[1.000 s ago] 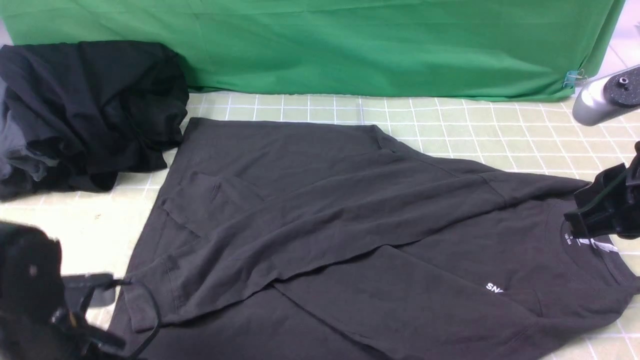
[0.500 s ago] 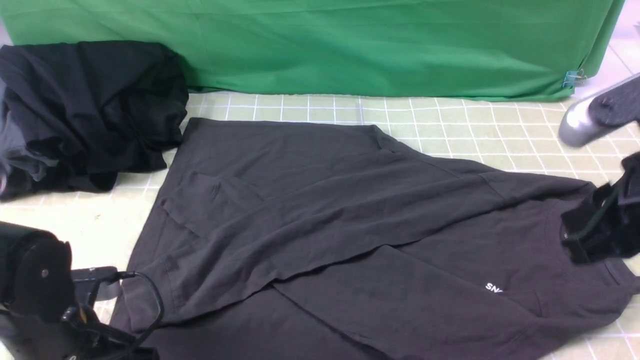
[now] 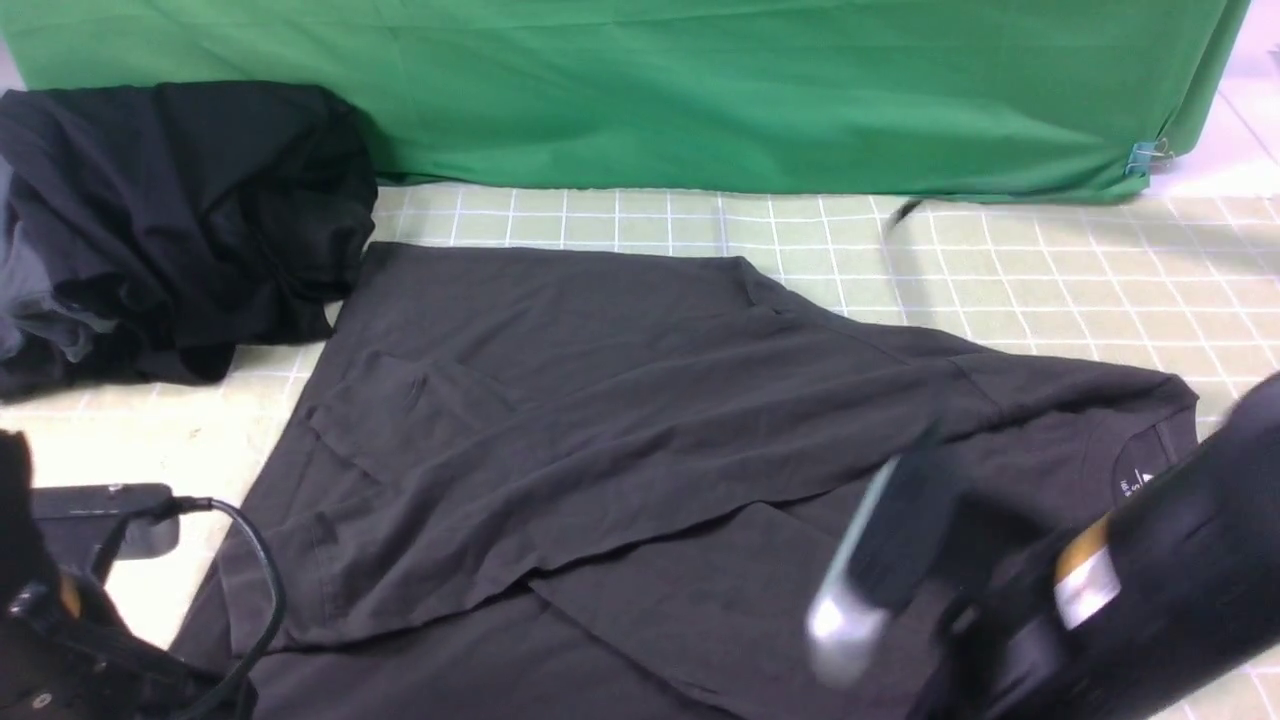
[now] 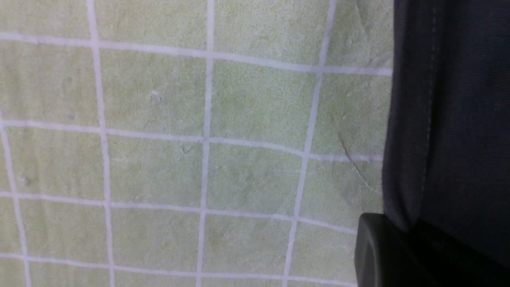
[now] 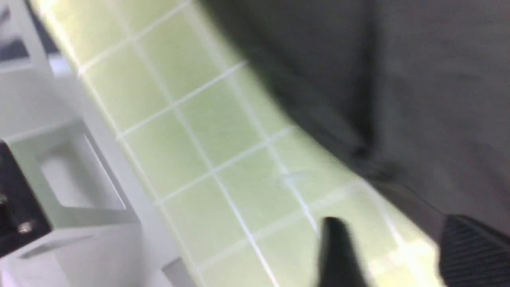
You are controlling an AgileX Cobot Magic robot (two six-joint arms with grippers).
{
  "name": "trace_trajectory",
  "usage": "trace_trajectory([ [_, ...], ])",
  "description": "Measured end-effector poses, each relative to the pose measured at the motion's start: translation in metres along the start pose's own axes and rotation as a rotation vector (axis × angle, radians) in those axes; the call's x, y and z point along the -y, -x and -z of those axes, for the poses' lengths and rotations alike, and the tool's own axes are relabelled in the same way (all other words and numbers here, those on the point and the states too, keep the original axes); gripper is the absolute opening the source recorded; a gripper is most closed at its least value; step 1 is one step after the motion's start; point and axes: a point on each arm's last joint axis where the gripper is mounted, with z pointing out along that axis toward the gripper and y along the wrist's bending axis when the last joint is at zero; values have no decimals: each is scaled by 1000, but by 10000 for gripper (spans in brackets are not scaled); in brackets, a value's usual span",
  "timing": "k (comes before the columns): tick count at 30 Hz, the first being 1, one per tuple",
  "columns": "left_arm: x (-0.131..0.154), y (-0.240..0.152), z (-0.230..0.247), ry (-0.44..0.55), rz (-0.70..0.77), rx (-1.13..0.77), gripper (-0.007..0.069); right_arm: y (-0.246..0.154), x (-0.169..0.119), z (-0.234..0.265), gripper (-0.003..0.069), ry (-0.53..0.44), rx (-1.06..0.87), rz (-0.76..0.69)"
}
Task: Fold a long-sleeved shirt over a green coffee tablecloth.
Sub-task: 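Grasp the near edge of the shirt at its hem and shoulder corners, then fold the black garment in half by bringing its near edge over to the far edge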
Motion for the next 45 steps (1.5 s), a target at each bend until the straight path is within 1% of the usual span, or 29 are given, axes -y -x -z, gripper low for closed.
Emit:
trace_trajectory([
  [3, 0, -1, 1, -5, 2, 5, 16, 3, -3, -29, 534, -55, -26, 35],
  [4, 0, -1, 1, -5, 2, 5, 16, 4, -2, -38, 562, -73, -41, 30],
  [6, 0, -1, 1, -5, 2, 5, 16, 6, 3, -53, 582, -118, -64, 31],
  [11, 0, -1, 1, -6, 2, 2, 16, 6, 12, -75, 572, -177, -118, 32],
  [13, 0, -1, 1, -6, 3, -5, 16, 5, 13, -80, 552, -180, -133, 30],
  [15, 1, -4, 1, -12, 4, -31, 16, 5, 12, -82, 404, -173, -143, 12],
  [16, 1, -5, 2, -14, 2, -35, 16, 5, 12, -82, 365, -173, -143, 6],
  [17, 1, -7, 3, -23, -6, -48, 16, 4, 11, -82, 209, -173, -148, -11],
  [18, 1, -10, 6, -36, -4, -51, 16, 3, 11, -80, 117, -175, -156, -14],
  [19, 1, -10, 6, -38, -5, -51, 16, 3, 11, -80, 106, -175, -161, -16],
  [20, 0, -15, 11, -51, -2, -47, 16, 1, 9, -75, 59, -175, -177, -18],
  [21, 0, -18, 14, -63, 0, -44, 16, 0, 7, -69, 46, -175, -177, -17],
  [25, -5, -31, 39, -103, 4, 40, 16, -4, -6, -37, 41, -179, -142, -2],
  [28, -6, -24, 61, -110, 10, 127, 16, -2, -7, -12, 38, -190, -84, -18],
  [32, -6, 0, 90, -84, 15, 252, 16, 13, 5, 18, 36, -218, 2, -58],
  [34, -2, 25, 104, -63, 13, 303, 16, 25, 20, 33, 35, -246, 55, -59],
  [35, -1, 28, 105, -61, 13, 305, 16, 27, 23, 36, 35, -252, 64, -60],
  [37, 7, 62, 111, -43, 9, 333, 16, 42, 48, 51, 35, -296, 112, -81],
  [38, 10, 73, 111, -40, 9, 340, 16, 48, 59, 55, 35, -312, 121, -86],
  [40, 13, 89, 111, -37, 14, 346, 16, 53, 69, 57, 35, -326, 127, -87],
  [41, 16, 115, 108, -38, 33, 347, 16, 64, 87, 57, 34, -347, 132, -88],
  [42, 17, 118, 107, -38, 36, 346, 16, 65, 90, 57, 34, -350, 133, -89],
  [43, 18, 129, 104, -38, 44, 346, 16, 70, 98, 55, 34, -358, 137, -92],
  [44, 17, 143, 100, -38, 57, 344, 16, 76, 108, 53, 34, -369, 145, -95],
  [45, 14, 172, 90, -38, 84, 348, 16, 89, 128, 45, 34, -388, 168, -114],
])
